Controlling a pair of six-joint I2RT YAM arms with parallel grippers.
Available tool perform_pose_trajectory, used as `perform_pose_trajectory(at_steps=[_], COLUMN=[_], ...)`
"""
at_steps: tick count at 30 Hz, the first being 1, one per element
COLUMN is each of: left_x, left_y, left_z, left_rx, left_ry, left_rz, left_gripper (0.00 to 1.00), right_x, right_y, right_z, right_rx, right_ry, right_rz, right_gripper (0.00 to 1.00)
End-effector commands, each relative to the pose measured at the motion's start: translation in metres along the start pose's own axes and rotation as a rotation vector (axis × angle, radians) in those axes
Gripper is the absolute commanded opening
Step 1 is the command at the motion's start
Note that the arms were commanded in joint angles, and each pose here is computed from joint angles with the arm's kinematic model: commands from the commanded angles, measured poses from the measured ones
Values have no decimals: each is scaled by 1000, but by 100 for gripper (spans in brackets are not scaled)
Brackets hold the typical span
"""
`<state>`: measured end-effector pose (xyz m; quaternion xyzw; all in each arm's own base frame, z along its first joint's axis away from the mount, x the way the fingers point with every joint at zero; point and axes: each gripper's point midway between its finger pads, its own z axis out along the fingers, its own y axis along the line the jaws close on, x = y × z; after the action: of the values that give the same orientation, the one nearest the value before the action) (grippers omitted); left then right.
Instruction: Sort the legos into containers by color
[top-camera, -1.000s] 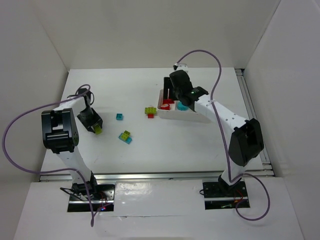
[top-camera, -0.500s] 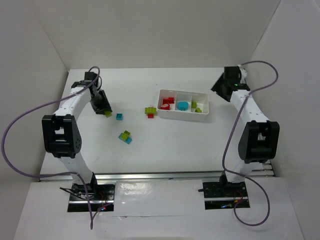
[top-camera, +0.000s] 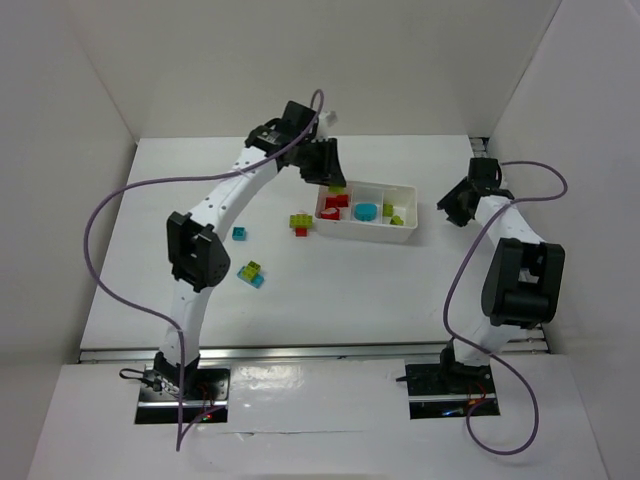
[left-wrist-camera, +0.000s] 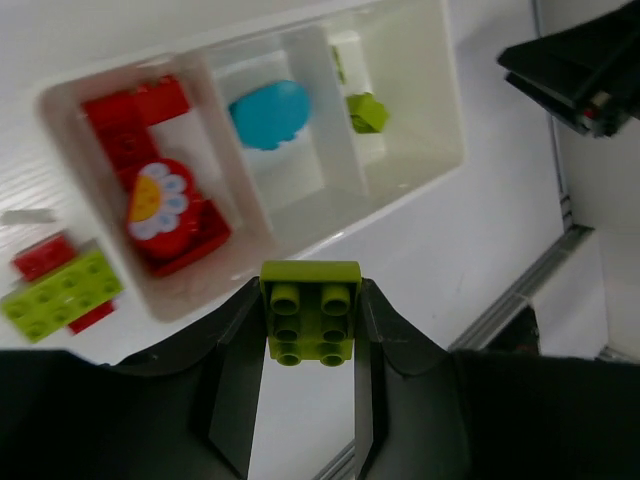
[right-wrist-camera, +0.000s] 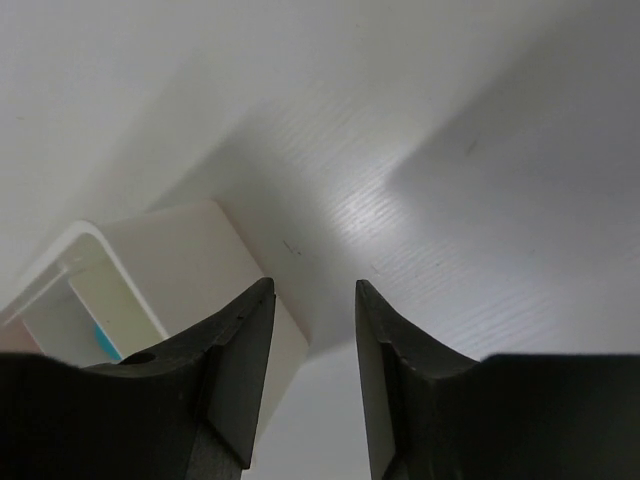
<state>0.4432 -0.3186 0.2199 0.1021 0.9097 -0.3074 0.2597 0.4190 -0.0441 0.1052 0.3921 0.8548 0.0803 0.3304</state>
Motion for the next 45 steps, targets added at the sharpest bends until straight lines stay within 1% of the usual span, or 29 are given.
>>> perform_pose_trajectory(at_steps=[1,3,6,7,10,12,14,15,17,18,19,20,22,24,25,26,27,29,30,33,34,36,37,38,40,41,42,44,45], left_x=[0,-8,-9,-3,3,2,3,2,6,4,1,5,1,6,-5,-2,-7,-20,-16,-22,-20,-16,-14,-10,-8,-8,-9,-8,-9], left_y=[-38,-53,-63,-63,-67,-77,-88,-91,-100,-102,-104,-109,-114,-125,-127,-126,-134,-131,-132,-130,-124,-127,-135,-131,-135,-135,-136,-138,-141], left_z=[14,17,24,32,41,40,38,37,39,43,43,48,61,79,84,100,101,113,123,135,144,151,151,157,162,162,161,160,155], left_rx=[155,216,258,259,280,304,347,364,407,424,431,449,474,497,507,497,511,501,499,509,495,497,509,504,510,510,516,525,539], left_ry=[42,14,3,17,34,30,30,29,44,39,26,38,13,8,-38,-41,-67,-135,-136,-173,-174,-172,-174,-162,-172,-172,-176,-169,-170], left_rz=[-7,8,3,4,1,16,35,33,39,33,41,26,27,10,18,-7,1,-1,-10,-21,-27,-41,-32,-48,-41,-41,-46,-34,-15], left_gripper=[0,0,0,0,0,0,0,0,0,0,0,0,0,0,0,0,0,0,0,0,0,0,3,21,35,47,67,77,90], right_x=[-2,6,21,22,15,3,-7,-15,-12,-16,-11,-13,-10,-15,-16,-19,-20,-20,-24,-20,-20,-19,-19,-19,-17,-20,-20,-22,-24], right_y=[5,11,16,13,10,13,23,32,38,42,37,36,34,38,35,35,36,33,34,27,25,20,20,20,18,21,21,22,23], right_z=[0,3,8,8,-4,-28,-47,-64,-74,-79,-79,-81,-83,-95,-98,-102,-111,-118,-127,-133,-133,-135,-135,-135,-134,-137,-137,-136,-135], right_rx=[-82,-124,-132,-118,-83,-106,-165,-211,-242,-247,-227,-217,-209,-231,-219,-219,-229,-225,-235,-222,-208,-190,-190,-190,-184,-190,-190,-189,-188], right_ry=[8,47,83,87,31,-36,-87,-127,-123,-129,-105,-106,-97,-124,-132,-149,-163,-175,-203,-206,-205,-207,-207,-207,-200,-209,-209,-210,-208], right_rz=[35,34,-8,-8,-17,-17,-45,-57,-98,-98,-107,-106,-106,-106,-105,-103,-103,-102,-100,-109,-108,-115,-116,-116,-125,-125,-125,-134,-134], right_gripper=[45,38,35,34,32,32,39,43,50,50,51,51,51,51,51,51,51,53,53,53,53,53,53,53,53,53,53,54,54])
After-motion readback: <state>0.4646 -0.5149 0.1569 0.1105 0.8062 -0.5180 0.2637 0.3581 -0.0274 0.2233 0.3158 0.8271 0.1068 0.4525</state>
